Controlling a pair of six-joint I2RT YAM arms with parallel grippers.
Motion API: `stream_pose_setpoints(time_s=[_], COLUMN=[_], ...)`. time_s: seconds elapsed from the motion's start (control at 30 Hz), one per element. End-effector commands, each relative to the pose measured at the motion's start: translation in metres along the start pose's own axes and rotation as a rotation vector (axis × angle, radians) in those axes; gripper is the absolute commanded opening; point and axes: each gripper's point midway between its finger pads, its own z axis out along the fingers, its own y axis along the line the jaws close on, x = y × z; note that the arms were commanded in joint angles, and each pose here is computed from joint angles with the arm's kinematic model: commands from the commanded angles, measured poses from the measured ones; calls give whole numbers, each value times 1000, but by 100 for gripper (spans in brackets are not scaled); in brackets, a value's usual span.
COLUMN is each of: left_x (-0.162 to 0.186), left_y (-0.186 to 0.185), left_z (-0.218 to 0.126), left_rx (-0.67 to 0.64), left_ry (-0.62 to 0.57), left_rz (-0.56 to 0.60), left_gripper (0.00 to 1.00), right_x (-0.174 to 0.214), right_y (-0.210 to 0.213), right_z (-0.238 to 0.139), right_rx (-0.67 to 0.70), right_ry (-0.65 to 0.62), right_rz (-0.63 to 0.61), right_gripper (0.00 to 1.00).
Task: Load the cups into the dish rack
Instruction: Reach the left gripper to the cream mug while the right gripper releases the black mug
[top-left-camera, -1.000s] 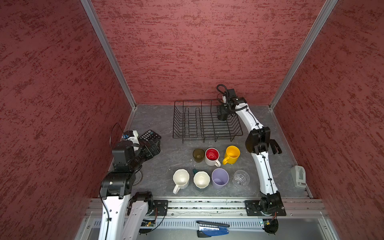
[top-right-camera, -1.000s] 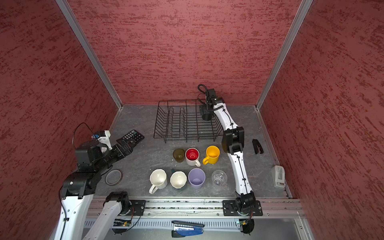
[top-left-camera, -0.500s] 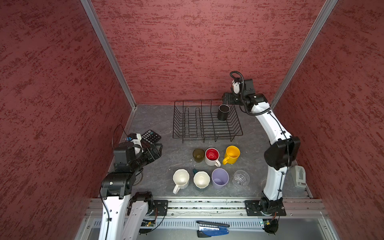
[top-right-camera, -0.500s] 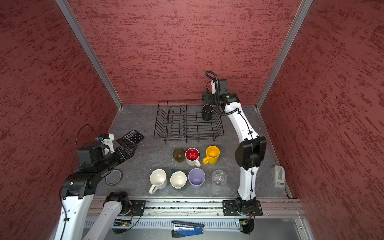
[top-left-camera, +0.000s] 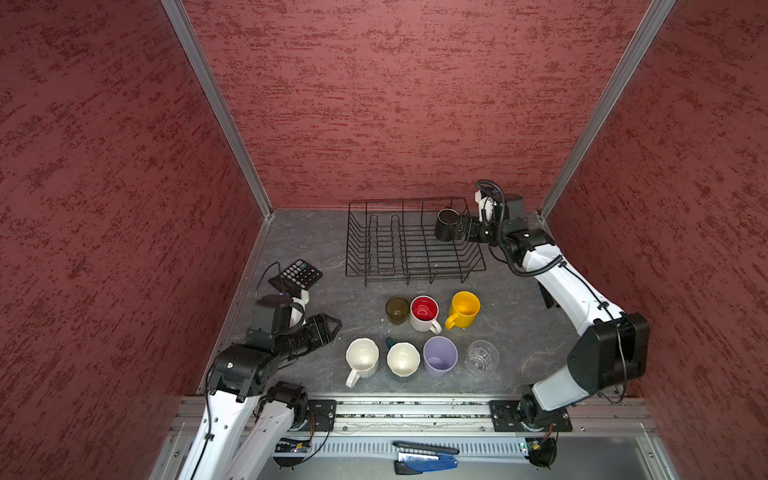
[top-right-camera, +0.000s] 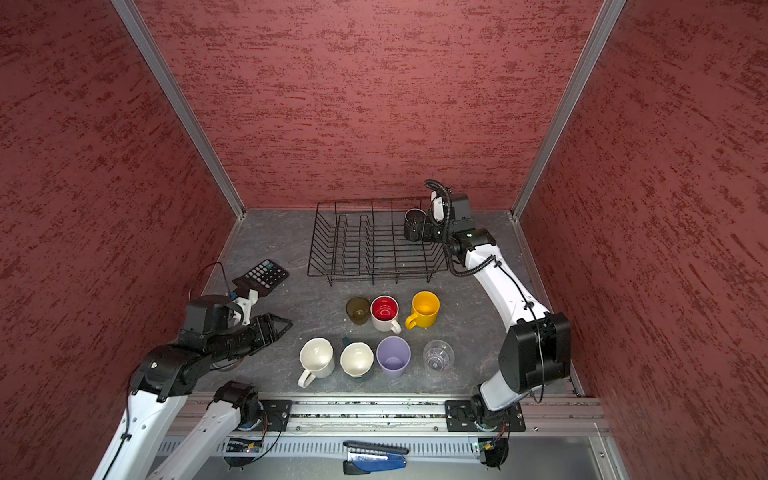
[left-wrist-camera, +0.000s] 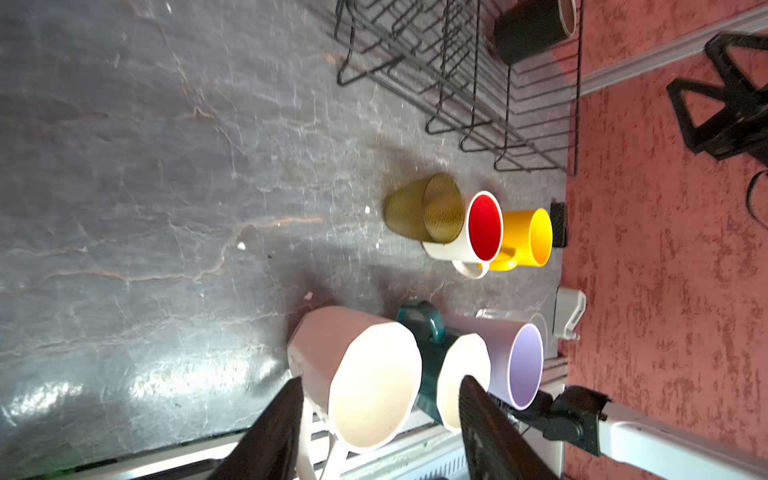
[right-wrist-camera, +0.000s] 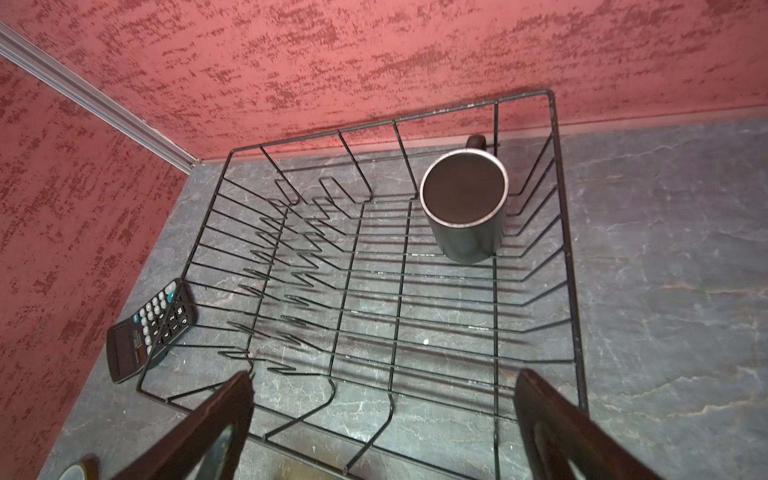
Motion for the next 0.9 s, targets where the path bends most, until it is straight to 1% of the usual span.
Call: stream_pose_setpoints(time_s=[0.0, 0.3, 0.5, 0.7, 0.87], left_x=[15, 28, 38, 47, 58], left_y=[12, 10, 8, 22, 25], left_z=[10, 40, 61, 65, 67], left_rx=[-61, -185, -242, -342, -350], left_ry=[32, 90, 145, 182, 203], left_rz=[-46, 76, 125, 121, 105], left_gripper=[61, 61, 61, 60, 58], right_x=[-14, -6, 0, 3, 5], right_y=[16, 16, 13, 13, 12], right_z=[-14, -14, -16, -18, -16], right_rx=[-48, -66, -56, -57, -58], right_ry=[-57, -47, -43, -43, -42], right_rz=[-20, -13, -17, -21, -22], right_gripper=[99, 99, 99, 99, 99])
